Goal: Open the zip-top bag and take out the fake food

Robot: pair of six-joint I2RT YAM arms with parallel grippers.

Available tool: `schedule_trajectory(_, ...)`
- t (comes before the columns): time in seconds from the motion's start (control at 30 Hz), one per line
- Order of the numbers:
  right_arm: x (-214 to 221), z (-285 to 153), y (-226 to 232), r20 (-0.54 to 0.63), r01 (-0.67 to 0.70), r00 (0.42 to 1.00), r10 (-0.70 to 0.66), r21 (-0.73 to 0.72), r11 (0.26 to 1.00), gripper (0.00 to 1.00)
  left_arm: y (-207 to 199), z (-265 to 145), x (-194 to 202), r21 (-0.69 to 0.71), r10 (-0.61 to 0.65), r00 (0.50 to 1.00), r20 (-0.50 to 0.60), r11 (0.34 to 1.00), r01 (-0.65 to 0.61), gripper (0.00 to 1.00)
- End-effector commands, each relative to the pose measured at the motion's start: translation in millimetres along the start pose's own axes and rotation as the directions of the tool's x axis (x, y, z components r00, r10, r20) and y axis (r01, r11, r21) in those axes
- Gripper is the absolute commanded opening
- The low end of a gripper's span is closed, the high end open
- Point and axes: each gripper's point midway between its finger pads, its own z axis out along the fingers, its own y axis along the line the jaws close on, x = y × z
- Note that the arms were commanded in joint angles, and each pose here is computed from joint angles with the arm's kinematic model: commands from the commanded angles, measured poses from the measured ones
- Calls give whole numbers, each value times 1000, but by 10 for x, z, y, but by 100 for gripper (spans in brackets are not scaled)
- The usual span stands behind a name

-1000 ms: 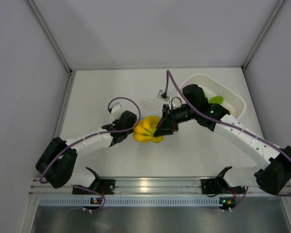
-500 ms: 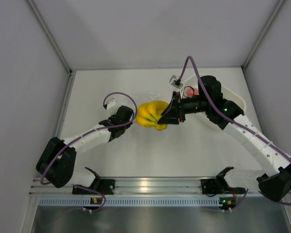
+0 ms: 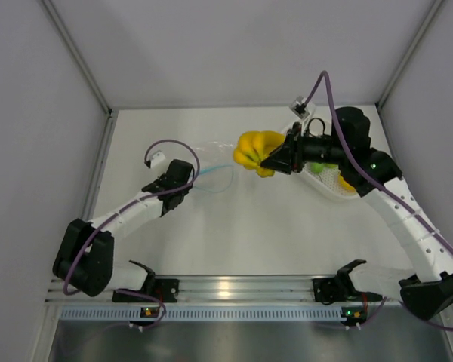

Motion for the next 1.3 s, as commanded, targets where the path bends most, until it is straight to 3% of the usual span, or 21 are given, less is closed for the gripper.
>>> schedule_trajectory(0.0,-345,-292,-316,99,42,992,-72,277,960,0,85,-87,-189,2,-12,999,39,1000,12,0)
schedule_trajectory(0.13,-407,-534,-845,140,-22,988,-65,545,838,0,99,-194,-286,24,-12,998,59,1000,10,0)
schedule_trajectory(0.27,-427,-887,-1359,177,-93,982,-63,749,656,0,90,-343,-397,55,-12,997,79,998,7,0)
schedule_trajectory(0.47,-336,-1316,-2034,197,-154,978,-69,903,401,0,110,-518,-567,63,5,993,116,998,-13,0)
schedule_trajectory(0.67,-87,-1339,-2636,148,-126,987,-67,956,264,0,113,-661,-814,44,11,984,178,999,-19,0)
schedule_trajectory(0.97,564,-1094,-3482,98,-112,991,92,980,165,0,2,-704,-1123,12,17,967,254,1000,-21,0)
schedule_trajectory(1.03,607,-1042,-3524,102,-120,989,110,978,173,0,13,-668,-1151,-14,12,963,268,1000,-8,0)
schedule_trajectory(1.13,646,-1004,-3521,132,-152,984,120,971,183,20,-21,-606,-1189,-17,-35,956,291,999,42,0)
schedule_trajectory(1.17,641,-1006,-3497,139,-159,983,121,970,183,36,-33,-578,-1170,-17,-34,956,290,999,40,0)
schedule_trajectory(1.27,609,-1008,-3420,153,-174,981,119,964,201,42,-84,-481,-1113,0,-64,956,286,998,67,0)
